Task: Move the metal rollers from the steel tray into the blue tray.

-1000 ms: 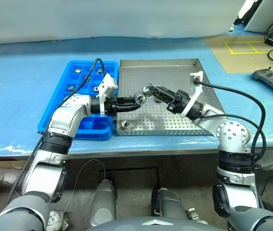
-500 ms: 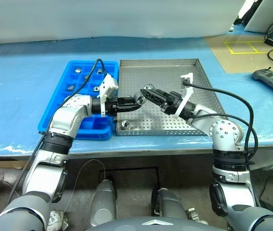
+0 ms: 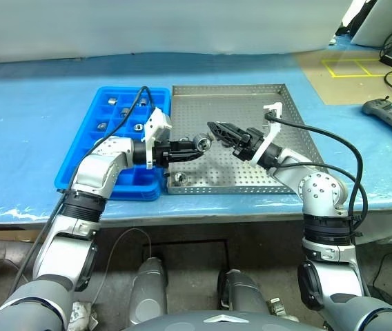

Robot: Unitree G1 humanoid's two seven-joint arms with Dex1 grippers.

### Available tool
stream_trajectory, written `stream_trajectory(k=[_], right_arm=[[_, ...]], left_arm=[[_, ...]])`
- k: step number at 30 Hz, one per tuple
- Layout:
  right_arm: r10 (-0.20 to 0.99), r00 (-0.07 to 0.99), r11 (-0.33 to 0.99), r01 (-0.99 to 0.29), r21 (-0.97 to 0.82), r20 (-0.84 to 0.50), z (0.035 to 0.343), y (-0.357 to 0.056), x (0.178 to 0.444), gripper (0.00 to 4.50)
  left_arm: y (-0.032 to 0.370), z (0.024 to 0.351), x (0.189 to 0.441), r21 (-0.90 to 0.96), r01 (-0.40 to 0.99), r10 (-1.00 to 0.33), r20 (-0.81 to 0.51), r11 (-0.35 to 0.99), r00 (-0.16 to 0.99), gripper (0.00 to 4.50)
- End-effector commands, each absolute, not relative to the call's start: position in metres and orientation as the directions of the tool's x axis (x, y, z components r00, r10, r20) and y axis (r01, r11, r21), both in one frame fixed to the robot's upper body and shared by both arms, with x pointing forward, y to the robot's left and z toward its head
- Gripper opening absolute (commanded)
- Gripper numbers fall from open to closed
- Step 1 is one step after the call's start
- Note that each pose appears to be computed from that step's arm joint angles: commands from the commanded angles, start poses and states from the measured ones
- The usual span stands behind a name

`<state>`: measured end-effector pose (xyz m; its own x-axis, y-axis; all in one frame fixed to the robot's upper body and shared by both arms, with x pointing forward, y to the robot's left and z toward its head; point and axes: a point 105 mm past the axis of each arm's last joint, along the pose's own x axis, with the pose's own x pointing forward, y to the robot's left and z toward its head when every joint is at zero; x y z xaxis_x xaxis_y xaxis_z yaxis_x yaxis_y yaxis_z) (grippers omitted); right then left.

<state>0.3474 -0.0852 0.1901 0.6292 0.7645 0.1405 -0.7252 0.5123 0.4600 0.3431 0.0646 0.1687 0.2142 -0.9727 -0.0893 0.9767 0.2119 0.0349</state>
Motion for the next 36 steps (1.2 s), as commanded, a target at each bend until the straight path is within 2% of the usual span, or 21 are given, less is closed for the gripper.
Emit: stream_trajectory(k=[1,11,17,21,26,36], right_arm=[[0.760,0.625,0.513,-0.744,0.428,0.177,0.202,-0.088,0.348,1.46],[0.782,0.604,0.505,-0.760,0.409,0.155,0.199,-0.084,0.346,1.40],[0.772,0.630,0.571,-0.744,0.345,0.080,0.185,-0.086,0.351,1.40],[0.773,0.629,0.571,-0.748,0.338,0.084,0.186,-0.087,0.351,1.40],[0.740,0.653,0.571,-0.736,0.364,0.159,0.202,-0.094,0.357,1.40],[0.741,0.663,0.595,-0.722,0.353,0.107,0.187,-0.092,0.358,1.40]], left_arm=[[0.063,0.182,0.341,0.084,0.978,-0.978,-0.057,0.193,0.198,0.79],[0.060,0.184,0.340,0.084,0.977,-0.978,-0.049,0.196,0.201,0.79],[0.059,0.184,0.338,0.081,0.977,-0.978,-0.049,0.196,0.201,0.79],[0.058,0.184,0.337,0.078,0.978,-0.979,-0.048,0.194,0.198,0.79],[0.057,0.184,0.337,0.074,0.978,-0.979,-0.045,0.195,0.199,0.79],[0.062,0.176,0.341,0.074,0.974,-0.974,-0.061,0.212,0.217,0.79]])
